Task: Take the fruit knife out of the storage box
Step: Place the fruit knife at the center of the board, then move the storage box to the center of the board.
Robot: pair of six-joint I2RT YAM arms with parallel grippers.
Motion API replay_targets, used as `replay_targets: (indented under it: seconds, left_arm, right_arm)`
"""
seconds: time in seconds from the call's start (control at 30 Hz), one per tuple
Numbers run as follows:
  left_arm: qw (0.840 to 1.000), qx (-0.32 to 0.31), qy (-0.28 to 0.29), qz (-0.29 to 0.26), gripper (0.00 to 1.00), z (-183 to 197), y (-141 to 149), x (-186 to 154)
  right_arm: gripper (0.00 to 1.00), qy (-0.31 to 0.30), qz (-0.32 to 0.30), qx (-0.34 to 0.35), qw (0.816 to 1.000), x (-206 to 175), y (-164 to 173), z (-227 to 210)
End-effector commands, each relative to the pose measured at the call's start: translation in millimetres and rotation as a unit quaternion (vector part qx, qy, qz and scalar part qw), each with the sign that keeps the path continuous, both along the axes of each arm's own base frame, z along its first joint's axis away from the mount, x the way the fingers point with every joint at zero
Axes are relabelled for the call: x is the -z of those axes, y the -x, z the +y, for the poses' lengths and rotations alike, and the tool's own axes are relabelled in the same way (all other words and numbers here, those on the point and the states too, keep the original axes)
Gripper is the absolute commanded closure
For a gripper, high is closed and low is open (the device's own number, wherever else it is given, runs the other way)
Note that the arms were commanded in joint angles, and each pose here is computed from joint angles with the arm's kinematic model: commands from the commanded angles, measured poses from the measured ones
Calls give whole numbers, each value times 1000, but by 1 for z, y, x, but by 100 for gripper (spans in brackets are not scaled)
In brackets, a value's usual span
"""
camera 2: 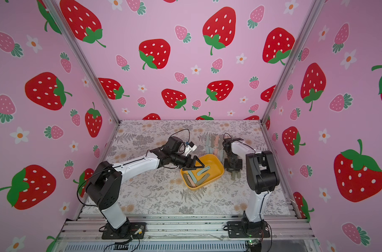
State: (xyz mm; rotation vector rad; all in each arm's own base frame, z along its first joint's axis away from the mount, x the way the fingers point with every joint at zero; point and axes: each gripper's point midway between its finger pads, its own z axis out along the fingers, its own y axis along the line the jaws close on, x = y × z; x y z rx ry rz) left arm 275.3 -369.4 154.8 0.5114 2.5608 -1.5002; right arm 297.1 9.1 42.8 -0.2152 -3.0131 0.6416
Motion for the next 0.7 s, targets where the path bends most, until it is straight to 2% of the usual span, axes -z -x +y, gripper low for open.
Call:
replay_targets:
  seconds: [0.0, 0.1, 0.37, 0.57, 0.67]
  left_arm:
    - [1000, 4, -4, 2, 12, 1, -1, 0]
    - [1000, 1, -11, 3, 13, 4, -1, 4]
    - [1000, -7, -29, 0, 13, 16, 3, 8]
    - [999, -15, -42, 0, 13, 28, 9, 15]
    - [997, -32, -74, -3, 13, 41, 9, 24]
  right_arm:
    - [60, -5, -21, 1, 1000, -23, -6, 0]
    - [52, -12, -43, 4, 999, -41, -7, 2]
    - [47, -67, -96, 3, 993, -79, -3, 34]
    - [34, -100, -85, -23, 991, -72, -2, 72]
    - [29, -95, -71, -27, 993, -61, -1, 80]
